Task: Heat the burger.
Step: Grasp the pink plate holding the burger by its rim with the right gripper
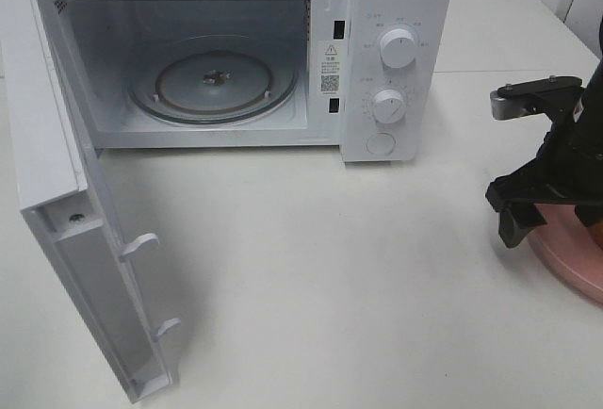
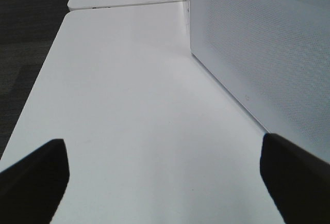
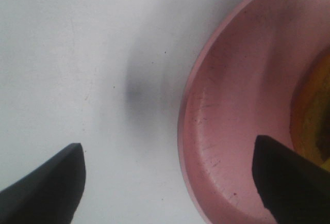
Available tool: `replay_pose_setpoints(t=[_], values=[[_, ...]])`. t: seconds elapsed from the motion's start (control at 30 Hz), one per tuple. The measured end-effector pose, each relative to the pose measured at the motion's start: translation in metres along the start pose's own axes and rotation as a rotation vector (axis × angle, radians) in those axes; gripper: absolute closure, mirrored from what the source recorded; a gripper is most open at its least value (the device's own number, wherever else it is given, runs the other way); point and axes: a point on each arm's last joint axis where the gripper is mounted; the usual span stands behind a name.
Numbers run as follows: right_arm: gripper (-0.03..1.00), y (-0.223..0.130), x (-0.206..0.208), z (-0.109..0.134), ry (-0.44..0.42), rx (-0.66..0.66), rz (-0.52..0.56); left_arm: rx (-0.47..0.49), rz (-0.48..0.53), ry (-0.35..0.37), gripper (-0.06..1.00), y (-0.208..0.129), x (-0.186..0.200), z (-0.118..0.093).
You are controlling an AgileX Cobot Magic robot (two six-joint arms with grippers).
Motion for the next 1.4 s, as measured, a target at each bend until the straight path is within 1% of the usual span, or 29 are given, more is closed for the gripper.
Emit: replay_pose_setpoints(t=[0.2, 0.37, 0.5, 0.67, 0.8, 1.0, 1.1, 1.4], values=[[0.14, 0.003, -0.006, -0.012, -0.012, -0.039, -0.03, 0.0, 0.0, 0.0, 0.02, 0.0, 0.0, 0.0], [0.16, 0.004, -0.006, -0.013, -0.013, -0.048, -0.048, 0.0, 0.0, 0.0, 0.02, 0.0, 0.0, 0.0], [0.16, 0.004, -0.009, -0.012, -0.009, -0.052, -0.038, 0.0, 0.0, 0.0, 0.02, 0.0, 0.0, 0.0], [0.18, 0.003, -0.031, -0.011, 0.0, -0.058, 0.023, 0.0, 0.0, 0.0, 0.02, 0.0, 0.0, 0.0], [0.18, 0.004, -0.035, -0.01, 0.001, -0.058, 0.01, 0.0, 0.0, 0.0, 0.02, 0.0, 0.0, 0.0], [0.19, 0.004, -0.05, -0.009, 0.005, -0.062, 0.033, 0.0, 0.0, 0.0, 0.02, 0.0, 0.0, 0.0], [0.19, 0.005, -0.054, -0.009, 0.005, -0.071, 0.023, 0.0, 0.0, 0.0, 0.02, 0.0, 0.0, 0.0], [0.2, 0.006, -0.059, -0.01, -0.004, -0.067, 0.018, 0.0, 0.0, 0.0, 0.02, 0.0, 0.0, 0.0]])
Point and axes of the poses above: a point on each arm's last joint axis where the gripper is mounted, x pointing back along that axis away from the gripper, z along the wrist's bending axis when the last joint is at zero, y = z × x, and after that the axes turned 1 degree about x, right-handed
